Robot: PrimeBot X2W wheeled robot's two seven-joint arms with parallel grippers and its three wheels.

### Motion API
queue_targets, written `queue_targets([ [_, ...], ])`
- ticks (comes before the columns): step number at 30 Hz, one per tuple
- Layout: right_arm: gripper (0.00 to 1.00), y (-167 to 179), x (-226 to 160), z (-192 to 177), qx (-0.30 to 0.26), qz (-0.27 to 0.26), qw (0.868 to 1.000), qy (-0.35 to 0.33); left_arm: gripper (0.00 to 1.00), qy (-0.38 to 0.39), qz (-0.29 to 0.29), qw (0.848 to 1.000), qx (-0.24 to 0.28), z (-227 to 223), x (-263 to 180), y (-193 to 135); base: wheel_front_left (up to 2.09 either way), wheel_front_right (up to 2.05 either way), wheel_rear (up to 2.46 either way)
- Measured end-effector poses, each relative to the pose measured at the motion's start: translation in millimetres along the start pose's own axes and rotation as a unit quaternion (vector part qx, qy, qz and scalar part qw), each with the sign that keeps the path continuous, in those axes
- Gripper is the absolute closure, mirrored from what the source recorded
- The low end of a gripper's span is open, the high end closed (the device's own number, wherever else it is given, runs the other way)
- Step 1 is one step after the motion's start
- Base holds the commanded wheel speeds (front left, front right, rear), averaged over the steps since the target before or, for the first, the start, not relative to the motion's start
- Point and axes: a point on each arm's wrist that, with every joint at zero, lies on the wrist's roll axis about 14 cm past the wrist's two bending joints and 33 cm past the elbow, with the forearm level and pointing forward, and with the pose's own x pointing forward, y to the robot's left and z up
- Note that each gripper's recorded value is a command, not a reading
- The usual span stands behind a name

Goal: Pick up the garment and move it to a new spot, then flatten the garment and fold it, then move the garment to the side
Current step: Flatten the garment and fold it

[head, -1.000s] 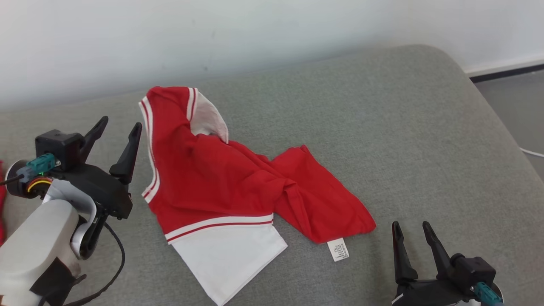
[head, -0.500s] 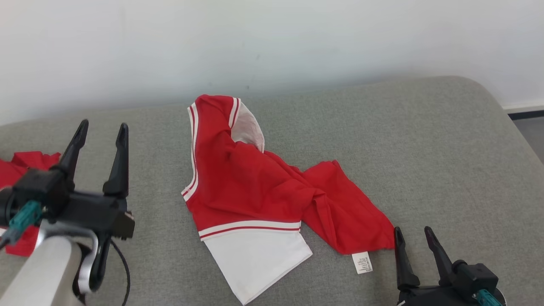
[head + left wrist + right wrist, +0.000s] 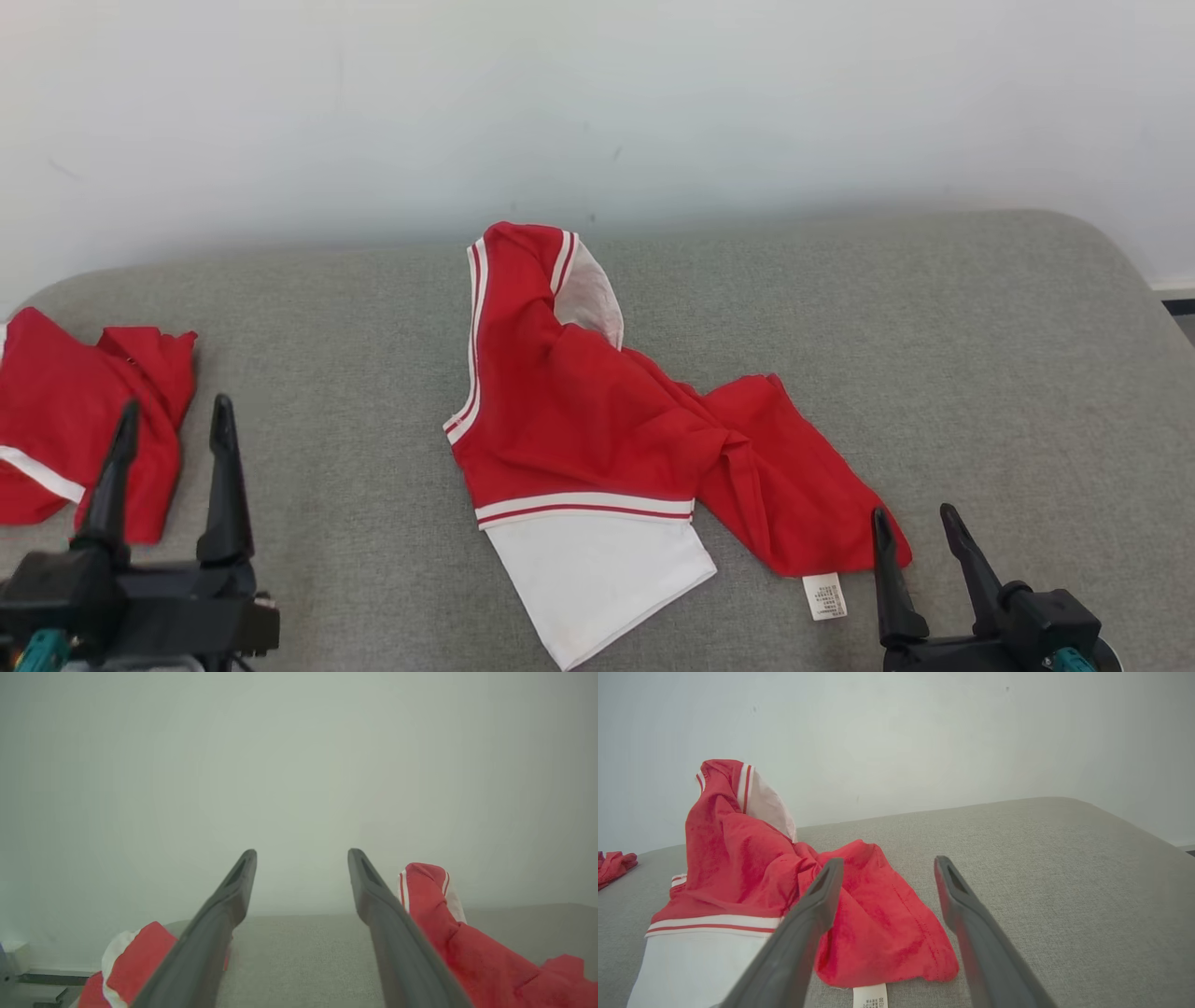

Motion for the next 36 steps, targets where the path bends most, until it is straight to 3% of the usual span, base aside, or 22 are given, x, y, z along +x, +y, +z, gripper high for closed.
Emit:
queue_targets([
  [5, 0.00, 5, 2, 4, -0.004, 0.009, 1.000, -0.006, 0.00, 0.013, 0.032, 0.999, 0.014, -7, -23, 14, 0.00, 0.00, 0.00],
  [20, 0.00, 9, -6, -2, -0.006, 0.015, 1.000, 0.003, 0.00, 0.114, 0.048, 0.992, 0.013, -63, -83, 14, 0.00, 0.00, 0.00],
  [36, 0.00, 15, -11, -20, 0.000, 0.023, 0.999, 0.032, 0.00, 0.156, 0.059, 0.986, 0.019, -85, -105, 15, 0.00, 0.00, 0.00],
])
